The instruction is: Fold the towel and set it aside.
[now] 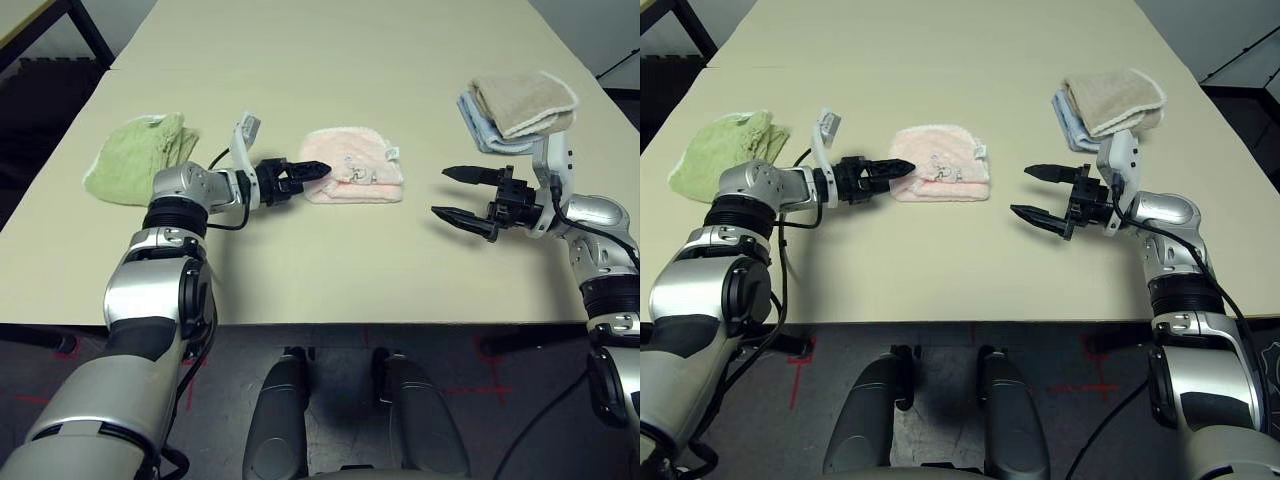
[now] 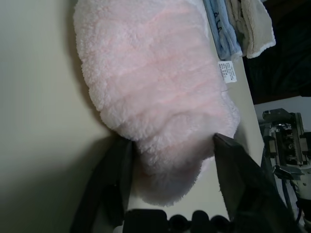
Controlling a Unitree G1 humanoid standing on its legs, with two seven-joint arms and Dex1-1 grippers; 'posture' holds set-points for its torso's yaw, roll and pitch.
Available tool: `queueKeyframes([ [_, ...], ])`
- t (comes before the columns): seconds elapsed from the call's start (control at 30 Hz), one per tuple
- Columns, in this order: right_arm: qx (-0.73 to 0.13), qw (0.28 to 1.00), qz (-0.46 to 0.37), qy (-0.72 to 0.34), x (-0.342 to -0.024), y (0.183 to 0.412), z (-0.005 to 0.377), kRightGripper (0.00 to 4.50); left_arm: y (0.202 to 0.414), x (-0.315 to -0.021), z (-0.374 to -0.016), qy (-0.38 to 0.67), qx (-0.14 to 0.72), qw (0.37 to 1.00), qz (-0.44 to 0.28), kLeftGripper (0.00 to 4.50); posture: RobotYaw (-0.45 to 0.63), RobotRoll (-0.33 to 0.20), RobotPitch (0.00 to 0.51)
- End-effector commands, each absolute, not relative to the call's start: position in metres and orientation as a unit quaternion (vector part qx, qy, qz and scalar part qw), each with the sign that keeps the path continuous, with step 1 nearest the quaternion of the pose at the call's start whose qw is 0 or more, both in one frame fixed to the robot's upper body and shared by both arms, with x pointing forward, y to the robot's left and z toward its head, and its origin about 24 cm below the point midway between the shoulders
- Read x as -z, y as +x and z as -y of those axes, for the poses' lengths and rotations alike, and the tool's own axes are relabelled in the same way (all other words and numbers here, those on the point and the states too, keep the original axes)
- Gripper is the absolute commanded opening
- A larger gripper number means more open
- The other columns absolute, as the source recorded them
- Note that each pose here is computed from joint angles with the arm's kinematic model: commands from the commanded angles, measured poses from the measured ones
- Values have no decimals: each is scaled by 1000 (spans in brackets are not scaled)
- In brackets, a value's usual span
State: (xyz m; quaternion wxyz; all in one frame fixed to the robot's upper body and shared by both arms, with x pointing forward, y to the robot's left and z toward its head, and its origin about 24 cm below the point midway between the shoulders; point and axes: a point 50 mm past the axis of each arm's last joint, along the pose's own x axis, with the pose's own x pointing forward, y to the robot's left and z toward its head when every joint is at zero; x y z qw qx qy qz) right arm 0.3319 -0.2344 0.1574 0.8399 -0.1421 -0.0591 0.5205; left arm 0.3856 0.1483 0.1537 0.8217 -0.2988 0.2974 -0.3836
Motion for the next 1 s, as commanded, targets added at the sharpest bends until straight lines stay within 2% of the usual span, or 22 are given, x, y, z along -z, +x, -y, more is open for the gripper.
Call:
queueKeyframes([
  [0.03,-520,839,54,-151,-157,329,238,4500,385,-147,-138,-314,383,810,-313,1607,-82,0,276],
  [0.17,-519,839,53,-152,-156,330,238,4500,389,-166,-126,-366,396,795,-278,109,-70,0,272],
  [0.2,-519,839,53,-152,-156,331,237,4500,390,-172,-123,-379,401,789,-270,35,-68,0,272],
  [0.4,-519,839,52,-154,-155,334,235,4500,390,-187,-117,-407,419,771,-256,35,-51,0,263],
  [0.6,-520,838,55,-155,-155,337,233,4500,387,-188,-124,-391,424,773,-267,35,-38,0,257],
  [0.83,-522,837,58,-155,-156,341,230,4500,381,-184,-147,-361,414,786,-282,35,-19,0,249],
  [1.0,-525,835,60,-153,-155,343,226,4500,375,-194,-178,-362,394,804,-260,35,1,0,244],
])
